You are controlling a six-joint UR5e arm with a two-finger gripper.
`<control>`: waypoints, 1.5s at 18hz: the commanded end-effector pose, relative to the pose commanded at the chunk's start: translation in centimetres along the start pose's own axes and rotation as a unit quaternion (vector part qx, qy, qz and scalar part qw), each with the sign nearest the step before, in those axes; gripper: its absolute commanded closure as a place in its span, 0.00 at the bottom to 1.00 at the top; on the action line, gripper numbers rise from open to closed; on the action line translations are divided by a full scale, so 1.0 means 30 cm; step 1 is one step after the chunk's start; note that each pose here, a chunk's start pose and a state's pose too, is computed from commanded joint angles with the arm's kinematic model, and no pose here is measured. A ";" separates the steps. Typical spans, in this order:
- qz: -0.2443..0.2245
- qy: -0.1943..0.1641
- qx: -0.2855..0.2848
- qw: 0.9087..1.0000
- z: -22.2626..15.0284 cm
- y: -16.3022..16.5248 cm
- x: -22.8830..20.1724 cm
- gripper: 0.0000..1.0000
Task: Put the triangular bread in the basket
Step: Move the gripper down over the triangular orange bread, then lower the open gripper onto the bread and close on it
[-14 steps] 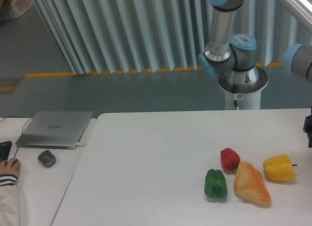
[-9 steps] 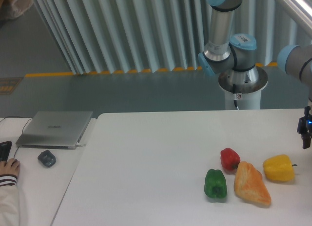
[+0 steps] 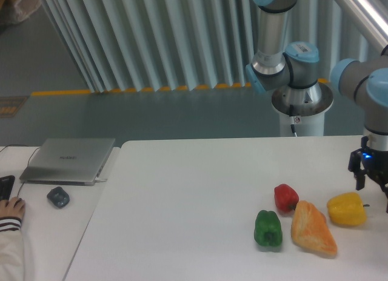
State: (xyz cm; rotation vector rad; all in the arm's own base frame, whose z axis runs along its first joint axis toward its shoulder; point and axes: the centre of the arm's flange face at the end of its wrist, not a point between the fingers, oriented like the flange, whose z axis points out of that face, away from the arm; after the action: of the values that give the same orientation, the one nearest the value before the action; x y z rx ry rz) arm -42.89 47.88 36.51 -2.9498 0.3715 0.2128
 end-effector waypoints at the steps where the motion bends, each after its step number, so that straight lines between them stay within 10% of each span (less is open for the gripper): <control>1: -0.016 0.001 0.001 1.000 0.003 -0.019 0.012 0.00; 15: -0.134 0.019 -0.020 0.991 0.107 -0.285 0.211 0.00; 27: -0.206 0.038 -0.039 0.977 0.197 -0.254 0.220 0.00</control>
State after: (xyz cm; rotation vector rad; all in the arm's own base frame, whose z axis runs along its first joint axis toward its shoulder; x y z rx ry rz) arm -35.33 54.66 30.76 -3.0305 -0.2489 0.0619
